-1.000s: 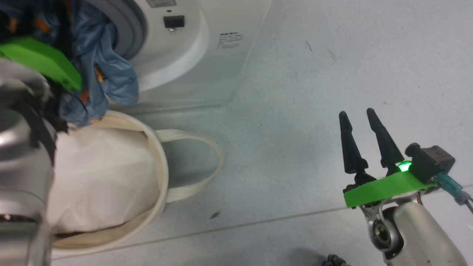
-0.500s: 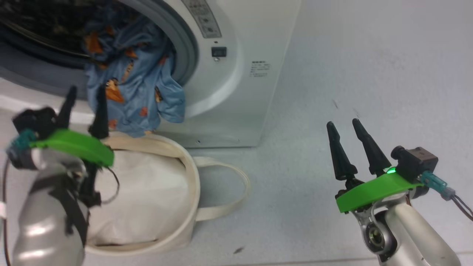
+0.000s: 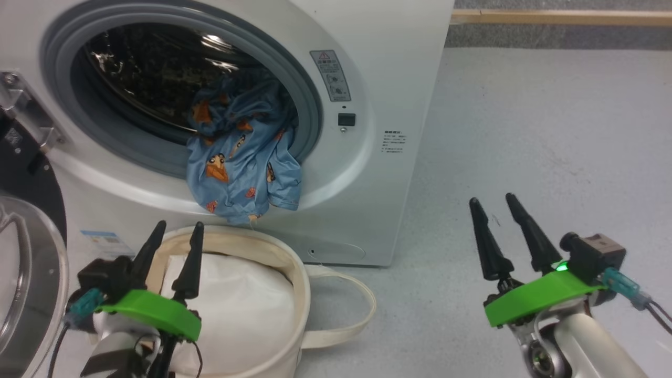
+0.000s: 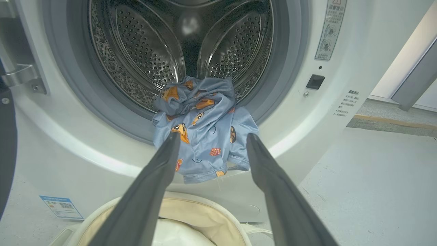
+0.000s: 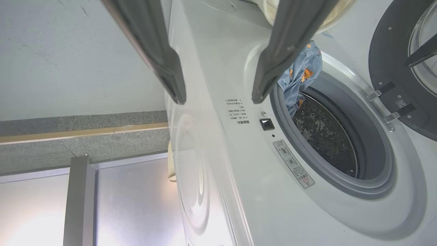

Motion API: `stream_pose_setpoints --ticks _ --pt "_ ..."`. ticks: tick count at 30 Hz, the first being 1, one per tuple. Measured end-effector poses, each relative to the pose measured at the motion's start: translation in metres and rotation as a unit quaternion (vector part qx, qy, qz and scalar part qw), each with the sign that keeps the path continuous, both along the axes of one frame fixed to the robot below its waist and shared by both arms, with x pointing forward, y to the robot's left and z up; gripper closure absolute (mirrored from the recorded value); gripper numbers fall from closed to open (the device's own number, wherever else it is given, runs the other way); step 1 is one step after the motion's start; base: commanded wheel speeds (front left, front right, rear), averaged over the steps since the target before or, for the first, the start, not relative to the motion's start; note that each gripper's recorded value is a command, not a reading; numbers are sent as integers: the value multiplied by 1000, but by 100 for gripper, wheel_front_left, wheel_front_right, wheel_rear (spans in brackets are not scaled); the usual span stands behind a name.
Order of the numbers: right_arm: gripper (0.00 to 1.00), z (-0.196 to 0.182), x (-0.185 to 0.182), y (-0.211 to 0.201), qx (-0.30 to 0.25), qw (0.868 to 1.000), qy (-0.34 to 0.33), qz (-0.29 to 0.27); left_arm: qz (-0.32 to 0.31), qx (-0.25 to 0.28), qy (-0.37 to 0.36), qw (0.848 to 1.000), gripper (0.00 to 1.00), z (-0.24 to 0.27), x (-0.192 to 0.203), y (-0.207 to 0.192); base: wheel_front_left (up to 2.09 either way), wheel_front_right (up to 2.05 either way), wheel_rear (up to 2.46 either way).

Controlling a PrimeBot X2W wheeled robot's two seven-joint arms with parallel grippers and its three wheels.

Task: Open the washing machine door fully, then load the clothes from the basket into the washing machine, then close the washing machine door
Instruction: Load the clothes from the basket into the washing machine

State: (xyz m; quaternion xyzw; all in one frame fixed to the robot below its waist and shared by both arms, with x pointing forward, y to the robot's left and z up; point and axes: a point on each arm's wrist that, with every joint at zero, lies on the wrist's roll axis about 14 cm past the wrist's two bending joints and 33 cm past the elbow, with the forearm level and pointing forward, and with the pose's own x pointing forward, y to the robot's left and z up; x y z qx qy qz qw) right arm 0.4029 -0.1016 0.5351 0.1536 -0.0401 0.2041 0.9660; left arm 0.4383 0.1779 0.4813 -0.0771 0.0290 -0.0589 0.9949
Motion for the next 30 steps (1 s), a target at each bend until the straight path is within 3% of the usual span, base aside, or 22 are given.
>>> stream_pose_setpoints --ticks 5,17,30 --pt "0 16 -1 -7 -13 999 -31 -12 31 -5 -29 999 0 17 -13 20 0 0 0" --pt "0 16 -1 -54 -32 995 -35 -83 33 -2 -39 999 0 21 -16 19 0 0 0" --pt "0 5 -1 -56 -31 995 -20 -89 28 -2 -31 999 0 14 -12 15 0 0 0"
